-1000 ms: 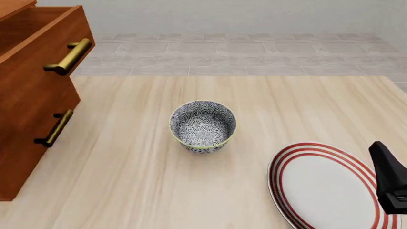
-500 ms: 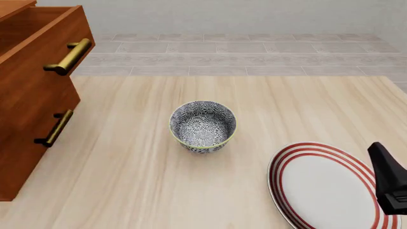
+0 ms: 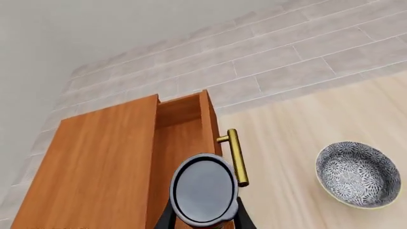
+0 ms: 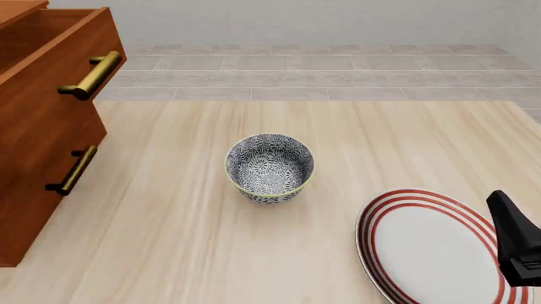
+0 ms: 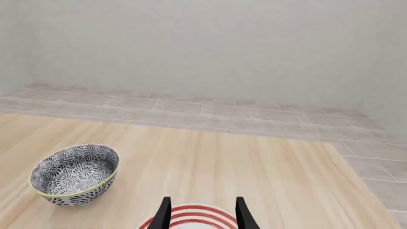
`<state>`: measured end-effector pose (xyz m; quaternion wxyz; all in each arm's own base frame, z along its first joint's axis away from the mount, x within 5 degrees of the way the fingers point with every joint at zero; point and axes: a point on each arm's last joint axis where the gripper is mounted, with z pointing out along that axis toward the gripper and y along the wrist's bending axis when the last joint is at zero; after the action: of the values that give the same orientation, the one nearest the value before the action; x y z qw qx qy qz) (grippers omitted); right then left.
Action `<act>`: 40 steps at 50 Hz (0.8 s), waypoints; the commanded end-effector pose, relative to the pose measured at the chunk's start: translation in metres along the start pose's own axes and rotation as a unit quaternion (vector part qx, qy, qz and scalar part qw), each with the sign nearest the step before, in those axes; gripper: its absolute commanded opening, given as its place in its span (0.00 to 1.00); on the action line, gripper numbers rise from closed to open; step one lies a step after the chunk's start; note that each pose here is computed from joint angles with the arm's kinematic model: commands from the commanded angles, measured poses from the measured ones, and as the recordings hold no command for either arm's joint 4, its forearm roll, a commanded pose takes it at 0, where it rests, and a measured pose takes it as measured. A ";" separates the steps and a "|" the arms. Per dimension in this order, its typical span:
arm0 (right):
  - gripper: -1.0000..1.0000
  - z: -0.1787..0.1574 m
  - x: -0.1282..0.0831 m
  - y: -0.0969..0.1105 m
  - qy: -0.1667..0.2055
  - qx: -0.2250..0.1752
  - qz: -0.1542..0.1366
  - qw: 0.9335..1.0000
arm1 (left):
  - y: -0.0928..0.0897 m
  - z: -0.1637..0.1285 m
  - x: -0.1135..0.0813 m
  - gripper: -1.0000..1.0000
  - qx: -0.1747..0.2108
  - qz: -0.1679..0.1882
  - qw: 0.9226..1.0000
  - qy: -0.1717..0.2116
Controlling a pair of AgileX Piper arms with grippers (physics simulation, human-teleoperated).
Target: Put the ketchup in the top drawer of the cabinet.
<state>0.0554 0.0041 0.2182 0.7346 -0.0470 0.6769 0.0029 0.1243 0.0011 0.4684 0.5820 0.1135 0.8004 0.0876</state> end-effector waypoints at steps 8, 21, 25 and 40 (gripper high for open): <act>1.00 0.000 0.000 0.000 0.001 -0.001 0.000 1.000 | 0.013 0.028 0.000 0.00 -0.036 0.002 0.999 0.020; 1.00 0.000 0.001 0.000 0.002 0.000 -0.001 1.000 | 0.015 0.048 0.008 0.00 -0.037 -0.003 0.999 0.035; 1.00 0.000 0.000 0.000 0.003 0.000 -0.001 1.000 | 0.015 0.055 0.011 0.00 -0.036 -0.004 0.998 0.041; 1.00 0.000 0.001 0.000 0.002 0.000 -0.001 1.000 | 0.020 0.065 0.017 0.00 -0.049 0.002 0.998 0.050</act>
<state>0.0559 0.0041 0.2171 0.7333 -0.0474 0.6782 0.0026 0.1767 0.0219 0.4421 0.5497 0.0774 0.8229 0.1213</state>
